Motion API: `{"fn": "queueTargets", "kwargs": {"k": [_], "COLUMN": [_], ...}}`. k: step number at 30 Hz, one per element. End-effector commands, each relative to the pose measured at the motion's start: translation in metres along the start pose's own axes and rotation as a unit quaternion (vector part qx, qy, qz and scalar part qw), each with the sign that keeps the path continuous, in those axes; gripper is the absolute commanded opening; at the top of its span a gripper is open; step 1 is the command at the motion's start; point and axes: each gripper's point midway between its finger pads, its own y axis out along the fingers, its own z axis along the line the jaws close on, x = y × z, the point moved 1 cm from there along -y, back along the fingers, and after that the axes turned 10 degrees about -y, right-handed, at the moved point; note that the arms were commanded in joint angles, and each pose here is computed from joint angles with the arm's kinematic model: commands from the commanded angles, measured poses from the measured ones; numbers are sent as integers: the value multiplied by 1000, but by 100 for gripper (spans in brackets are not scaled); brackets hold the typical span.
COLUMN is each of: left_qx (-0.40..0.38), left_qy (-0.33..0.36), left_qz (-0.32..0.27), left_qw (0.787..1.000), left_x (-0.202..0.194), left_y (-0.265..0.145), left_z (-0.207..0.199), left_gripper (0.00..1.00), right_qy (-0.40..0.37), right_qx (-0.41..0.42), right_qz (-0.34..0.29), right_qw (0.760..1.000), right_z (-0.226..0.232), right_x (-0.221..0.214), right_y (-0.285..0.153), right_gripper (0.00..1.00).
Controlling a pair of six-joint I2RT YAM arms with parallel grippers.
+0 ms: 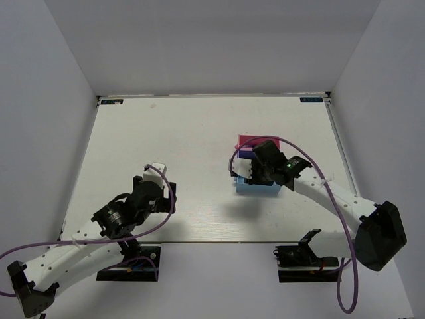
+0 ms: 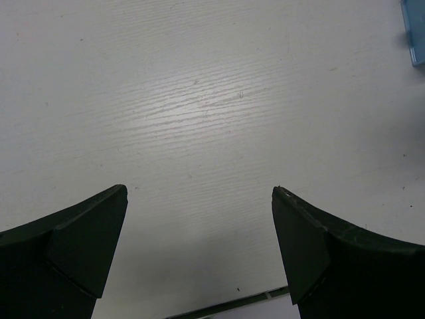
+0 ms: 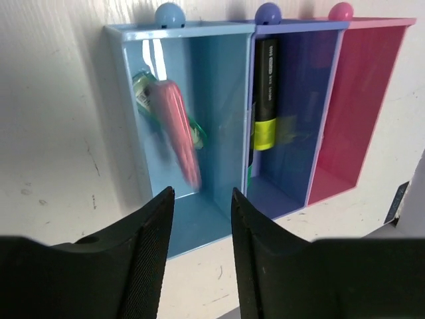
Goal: Sort the stationery into containers
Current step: Place the stationery in the storage box, then reset both arms
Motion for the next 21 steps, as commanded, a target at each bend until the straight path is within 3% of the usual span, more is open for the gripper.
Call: {"fn": "queueTargets", "kwargs": {"k": [1,7,9,10,12,13,14,15,16,17,18,21], "left_qx": [-9,-23,-47,-50,-66,-62,-43,-40,-31,-31,-31,-31], "left_qy": [-4,4,29,39,74,79,87,91,94,94,84,67], "left_qz": [-4,-3,-2,2,5,4,3,6,12,12,10,9], "left_qw": [1000,1000,998,998,995,995,995,995,995,995,996,997], "left_x": [5,10,15,15,23,26,32,35,36,40,45,55], "left_y": [0,1,-1,0,-2,-2,1,-1,1,0,0,1], "left_z": [-5,-14,-22,-24,-32,-31,-29,-30,-28,-30,-32,-33], "left_gripper": [100,100,98,95,55,33,14,17,27,47,99,100], "right_qy": [24,79,143,255,306,332,406,432,458,468,486,482], "right_qx": [-6,-22,-26,-49,-66,-69,-107,-135,-140,-158,-179,-239], "right_qz": [-35,-44,-70,-92,-129,-130,-158,-138,-146,-137,-143,-139], "right_qw": [999,996,987,961,941,932,894,881,866,858,843,831], "right_z": [-13,-25,-29,-36,-46,-46,-62,-66,-68,-72,-80,-86], "right_x": [13,13,24,31,42,42,49,40,42,35,34,19], "right_y": [-13,-23,-30,-37,-43,-43,-52,-52,-56,-60,-66,-78], "right_gripper": [44,47,38,29,29,35,55,68,75,81,84,90]}}
